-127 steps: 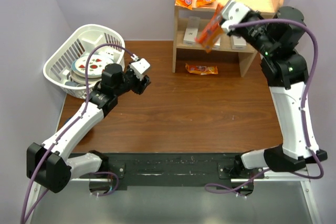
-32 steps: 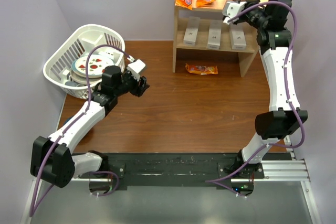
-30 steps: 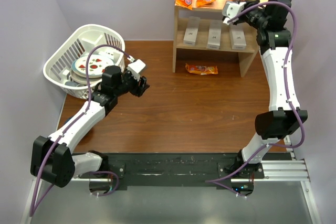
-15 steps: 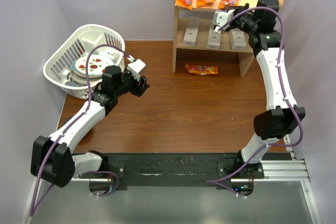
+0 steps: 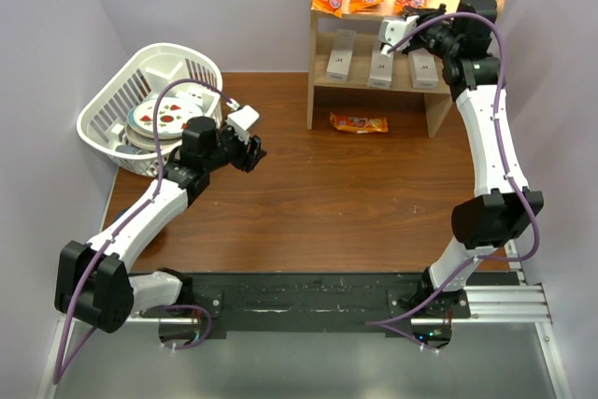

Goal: Place and organize the shaving razors onto the shelf

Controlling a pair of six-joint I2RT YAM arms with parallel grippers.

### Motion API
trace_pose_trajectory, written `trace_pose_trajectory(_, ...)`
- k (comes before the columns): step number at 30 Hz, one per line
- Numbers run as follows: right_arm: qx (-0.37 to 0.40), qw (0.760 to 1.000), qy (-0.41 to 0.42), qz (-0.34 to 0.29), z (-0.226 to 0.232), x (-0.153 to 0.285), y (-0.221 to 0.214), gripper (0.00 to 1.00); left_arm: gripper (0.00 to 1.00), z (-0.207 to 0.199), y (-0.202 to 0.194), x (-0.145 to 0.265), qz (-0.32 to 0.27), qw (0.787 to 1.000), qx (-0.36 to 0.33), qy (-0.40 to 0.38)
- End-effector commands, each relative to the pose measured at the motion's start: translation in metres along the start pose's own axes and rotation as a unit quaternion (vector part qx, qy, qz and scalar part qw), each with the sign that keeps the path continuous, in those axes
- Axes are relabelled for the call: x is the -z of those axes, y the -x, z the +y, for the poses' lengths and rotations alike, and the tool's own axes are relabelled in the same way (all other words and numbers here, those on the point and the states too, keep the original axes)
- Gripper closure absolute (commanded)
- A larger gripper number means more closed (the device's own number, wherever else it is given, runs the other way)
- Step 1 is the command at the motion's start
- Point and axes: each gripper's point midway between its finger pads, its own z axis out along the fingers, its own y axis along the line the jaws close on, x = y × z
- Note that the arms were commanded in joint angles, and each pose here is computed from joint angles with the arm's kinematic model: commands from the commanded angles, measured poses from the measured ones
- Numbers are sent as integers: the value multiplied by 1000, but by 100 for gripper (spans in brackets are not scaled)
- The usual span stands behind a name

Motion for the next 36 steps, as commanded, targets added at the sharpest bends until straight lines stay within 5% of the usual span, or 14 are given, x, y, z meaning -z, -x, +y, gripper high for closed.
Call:
trace_pose_trajectory(1,19,999,-31,4,-23,14,10,100,41,4,25,-1,-38,999,-4,1)
trace_pose_trajectory(15,28,998,-47,9,-27,14,7,99,41,4,24,-1,-37,999,-3,0)
trace_pose_trajectory(19,32,997,-71,5,-32,17,9,61,41,4,24,-1,-38,999,-2,0)
trace_pose_trajectory(25,41,995,-86,-5,-38,26,18,37,41,3,23,-2,-38,999,-2,-2)
trace_pose_trajectory(30,42,995,-86,-28,-37,44,38,26,41,4,23,-2,-38,999,-3,0)
trace_pose_trajectory(34,12,992,-86,-92,-29,92,94,24,41,3,22,0,-39,999,-1,1)
trace_pose_trajectory(36,-40,991,-30,-124,22,97,114,24,39,3,21,0,-39,999,1,3)
